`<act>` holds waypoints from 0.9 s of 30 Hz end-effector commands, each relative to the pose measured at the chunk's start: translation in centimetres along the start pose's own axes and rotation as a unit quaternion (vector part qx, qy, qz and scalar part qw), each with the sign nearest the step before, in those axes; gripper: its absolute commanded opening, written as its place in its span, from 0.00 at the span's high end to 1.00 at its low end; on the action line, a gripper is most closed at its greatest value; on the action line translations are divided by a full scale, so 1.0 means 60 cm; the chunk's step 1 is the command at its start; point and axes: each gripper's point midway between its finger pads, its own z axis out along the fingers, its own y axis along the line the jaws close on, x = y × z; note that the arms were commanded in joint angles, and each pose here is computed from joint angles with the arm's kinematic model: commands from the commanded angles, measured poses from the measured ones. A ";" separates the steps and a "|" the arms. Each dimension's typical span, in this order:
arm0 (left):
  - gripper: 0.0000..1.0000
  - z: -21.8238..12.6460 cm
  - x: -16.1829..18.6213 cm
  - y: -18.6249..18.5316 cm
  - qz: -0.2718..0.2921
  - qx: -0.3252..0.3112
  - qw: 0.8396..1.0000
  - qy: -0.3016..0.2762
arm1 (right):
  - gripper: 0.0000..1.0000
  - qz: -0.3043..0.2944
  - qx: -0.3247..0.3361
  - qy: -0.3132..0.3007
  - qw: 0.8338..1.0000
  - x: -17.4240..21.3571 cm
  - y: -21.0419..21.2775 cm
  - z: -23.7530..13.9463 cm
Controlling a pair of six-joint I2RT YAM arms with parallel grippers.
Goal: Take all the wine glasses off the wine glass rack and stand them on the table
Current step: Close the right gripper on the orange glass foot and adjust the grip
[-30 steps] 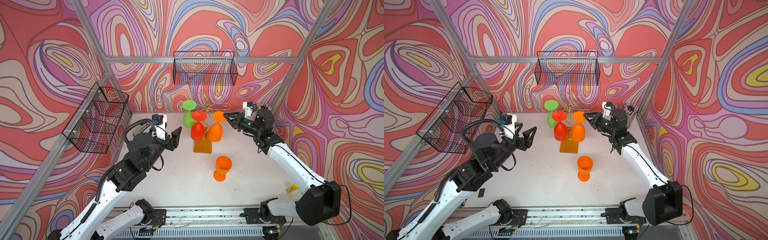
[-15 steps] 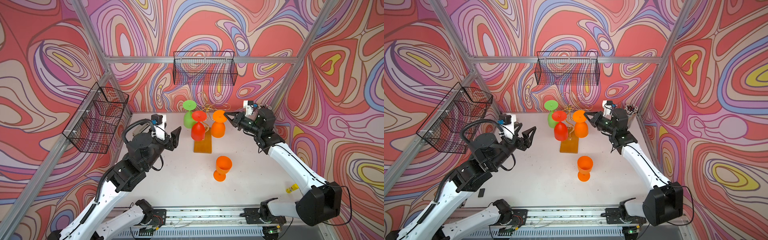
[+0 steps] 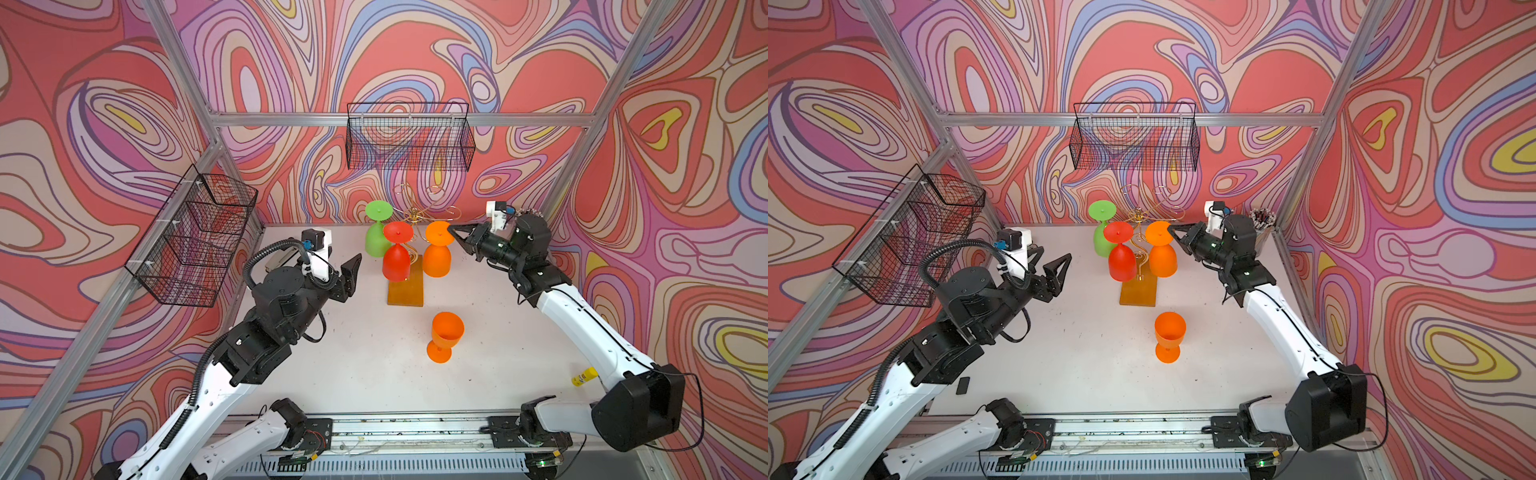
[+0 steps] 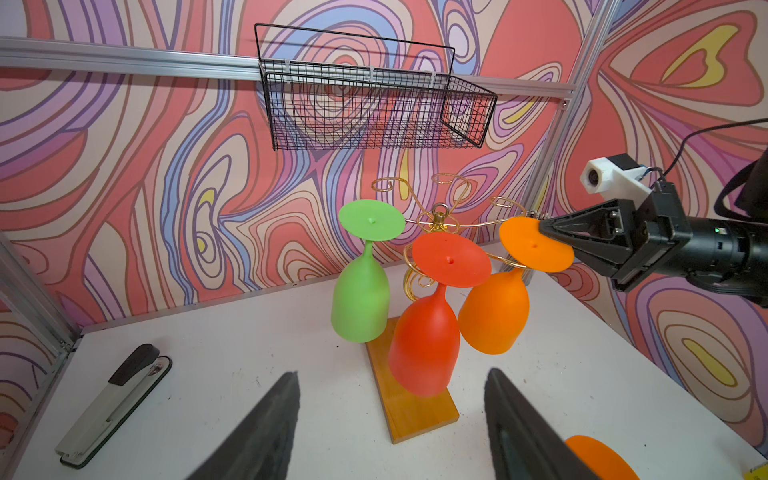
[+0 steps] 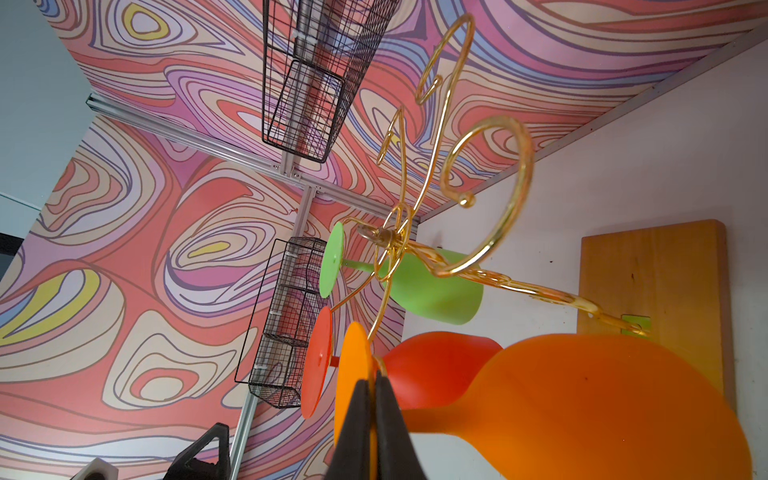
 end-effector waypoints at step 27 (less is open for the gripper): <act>0.30 -0.017 0.004 0.015 0.000 -0.013 1.000 -0.006 | 1.00 0.043 -0.051 0.029 0.997 0.007 0.050 -0.001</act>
